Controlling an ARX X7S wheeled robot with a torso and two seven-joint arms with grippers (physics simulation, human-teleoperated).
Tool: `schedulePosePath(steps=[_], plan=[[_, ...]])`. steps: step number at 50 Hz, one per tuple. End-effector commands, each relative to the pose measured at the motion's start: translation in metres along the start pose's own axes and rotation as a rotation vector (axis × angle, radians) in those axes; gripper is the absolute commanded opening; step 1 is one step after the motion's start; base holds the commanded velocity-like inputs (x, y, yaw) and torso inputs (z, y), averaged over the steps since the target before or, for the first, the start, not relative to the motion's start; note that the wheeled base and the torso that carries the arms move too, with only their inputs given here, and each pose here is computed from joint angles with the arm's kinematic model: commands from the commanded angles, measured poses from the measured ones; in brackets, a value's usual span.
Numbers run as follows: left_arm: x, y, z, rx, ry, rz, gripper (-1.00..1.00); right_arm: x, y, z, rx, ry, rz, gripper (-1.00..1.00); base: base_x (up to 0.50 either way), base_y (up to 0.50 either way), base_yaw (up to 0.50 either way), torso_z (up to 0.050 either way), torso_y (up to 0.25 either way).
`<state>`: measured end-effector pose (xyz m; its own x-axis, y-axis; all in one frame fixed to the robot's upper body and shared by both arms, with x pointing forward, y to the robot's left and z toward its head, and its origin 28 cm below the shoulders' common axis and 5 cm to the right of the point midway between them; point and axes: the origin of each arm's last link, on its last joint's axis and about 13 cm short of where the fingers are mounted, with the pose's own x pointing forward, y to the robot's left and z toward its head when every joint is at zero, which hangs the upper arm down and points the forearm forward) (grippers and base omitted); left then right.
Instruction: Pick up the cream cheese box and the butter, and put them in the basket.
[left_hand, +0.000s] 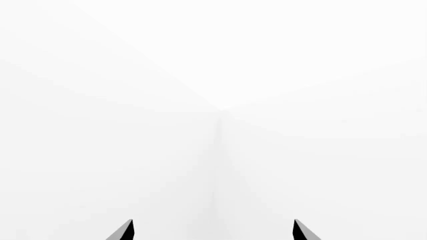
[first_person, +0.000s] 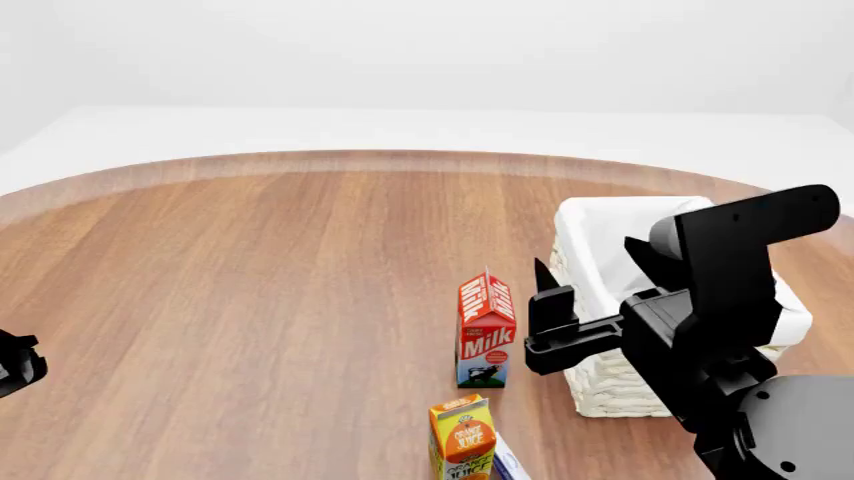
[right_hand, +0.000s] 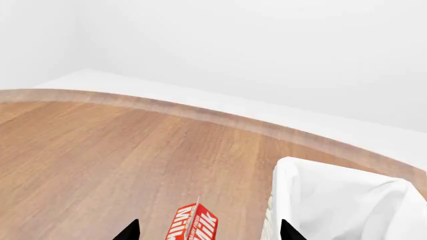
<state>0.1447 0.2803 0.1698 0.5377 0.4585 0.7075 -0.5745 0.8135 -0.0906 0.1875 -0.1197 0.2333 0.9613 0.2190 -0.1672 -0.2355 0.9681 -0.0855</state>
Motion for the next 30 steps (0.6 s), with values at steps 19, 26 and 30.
schedulePosePath(steps=[19, 26, 30], plan=[[-0.001, 0.002, -0.004, 0.021, 0.010, 0.002, 1.00, 0.025, 0.003, -0.002, 0.014, 0.134, 0.047, 1.00, 0.00, 0.00, 0.00, 0.000, 0.000], [-0.001, 0.002, -0.004, 0.021, 0.011, 0.001, 1.00, 0.029, 0.006, -0.010, 0.009, 0.163, 0.066, 1.00, 0.00, 0.00, 0.00, 0.000, 0.000], [-0.001, 0.002, -0.004, 0.021, 0.012, 0.001, 1.00, 0.032, 0.006, -0.016, -0.002, 0.181, 0.065, 1.00, 0.00, 0.00, 0.00, 0.000, 0.000]])
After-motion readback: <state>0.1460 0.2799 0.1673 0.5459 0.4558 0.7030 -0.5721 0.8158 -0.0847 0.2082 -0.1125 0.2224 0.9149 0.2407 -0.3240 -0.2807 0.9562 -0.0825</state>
